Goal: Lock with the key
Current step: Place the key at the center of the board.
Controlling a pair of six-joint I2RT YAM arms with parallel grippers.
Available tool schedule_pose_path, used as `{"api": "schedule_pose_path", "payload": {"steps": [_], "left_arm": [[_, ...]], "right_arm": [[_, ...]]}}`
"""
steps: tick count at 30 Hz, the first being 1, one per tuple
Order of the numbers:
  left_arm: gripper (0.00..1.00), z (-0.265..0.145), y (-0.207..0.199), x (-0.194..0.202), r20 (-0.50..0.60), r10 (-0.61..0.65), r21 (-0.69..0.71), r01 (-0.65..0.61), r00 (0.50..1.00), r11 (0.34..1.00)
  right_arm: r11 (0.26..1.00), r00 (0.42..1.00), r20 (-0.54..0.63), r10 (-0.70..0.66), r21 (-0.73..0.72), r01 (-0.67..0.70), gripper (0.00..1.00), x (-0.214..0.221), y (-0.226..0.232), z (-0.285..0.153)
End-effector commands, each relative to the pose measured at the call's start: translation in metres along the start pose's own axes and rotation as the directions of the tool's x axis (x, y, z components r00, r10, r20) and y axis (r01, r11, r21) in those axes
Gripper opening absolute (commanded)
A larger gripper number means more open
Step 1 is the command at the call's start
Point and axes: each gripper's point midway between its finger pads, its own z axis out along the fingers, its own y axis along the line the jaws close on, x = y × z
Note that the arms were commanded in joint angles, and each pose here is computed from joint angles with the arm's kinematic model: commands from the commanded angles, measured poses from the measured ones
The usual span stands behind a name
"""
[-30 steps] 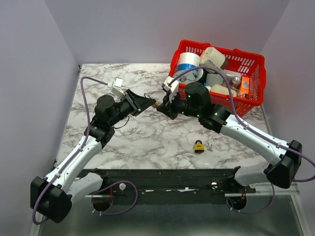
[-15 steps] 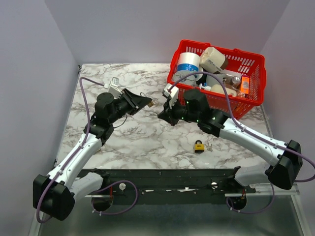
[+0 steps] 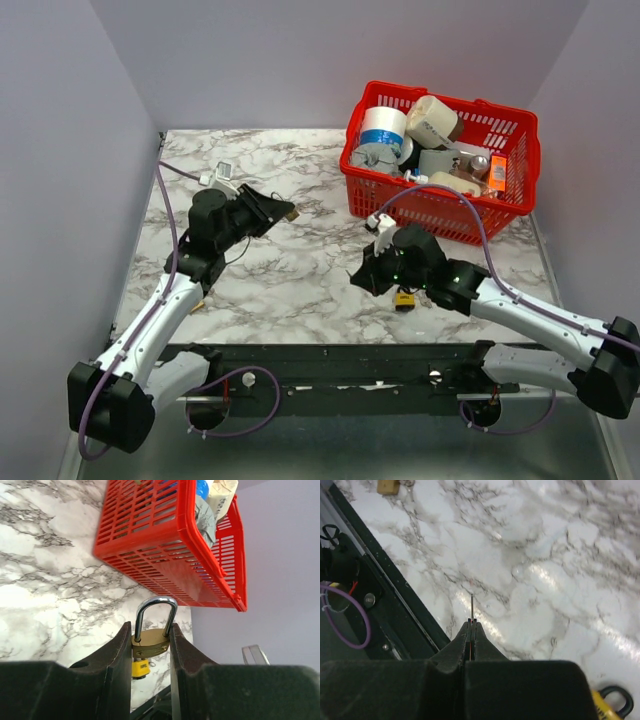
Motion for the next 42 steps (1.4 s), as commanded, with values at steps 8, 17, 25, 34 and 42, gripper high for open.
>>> {"api": "schedule_pose_path", "payload": {"steps": [8,17,25,34,42], "left_arm": [[0.0,-0.006,0.024,0.001,0.004,0.045,-0.076,-0.045,0.999,0.996],[0.0,0.002,0.034,0.01,-0.024,-0.036,-0.086,0.034,0.999,0.996],[0.0,-0.001,0.043,0.022,-0.059,-0.065,-0.097,0.059,0.996,0.994],[0.0,0.002,0.05,0.031,-0.089,-0.096,-0.095,0.087,0.991,0.992],[0.0,0.0,0.057,0.043,-0.124,-0.101,-0.105,0.088,0.987,0.991]], "right_arm": [[0.793,0.813,-0.131,0.568,0.354,-0.496,0.01,0.077,-0.055,-0.032],[0.698,0.709,-0.167,0.685,0.43,-0.573,0.01,0.119,-0.064,-0.009],[0.708,0.731,-0.146,0.666,0.432,-0.558,0.01,0.114,-0.074,0.011],[0.654,0.676,-0.172,0.717,0.503,-0.565,0.01,0.134,-0.086,0.016],[0.623,0.65,-0.17,0.741,0.536,-0.57,0.19,0.139,-0.094,0.016]]}}
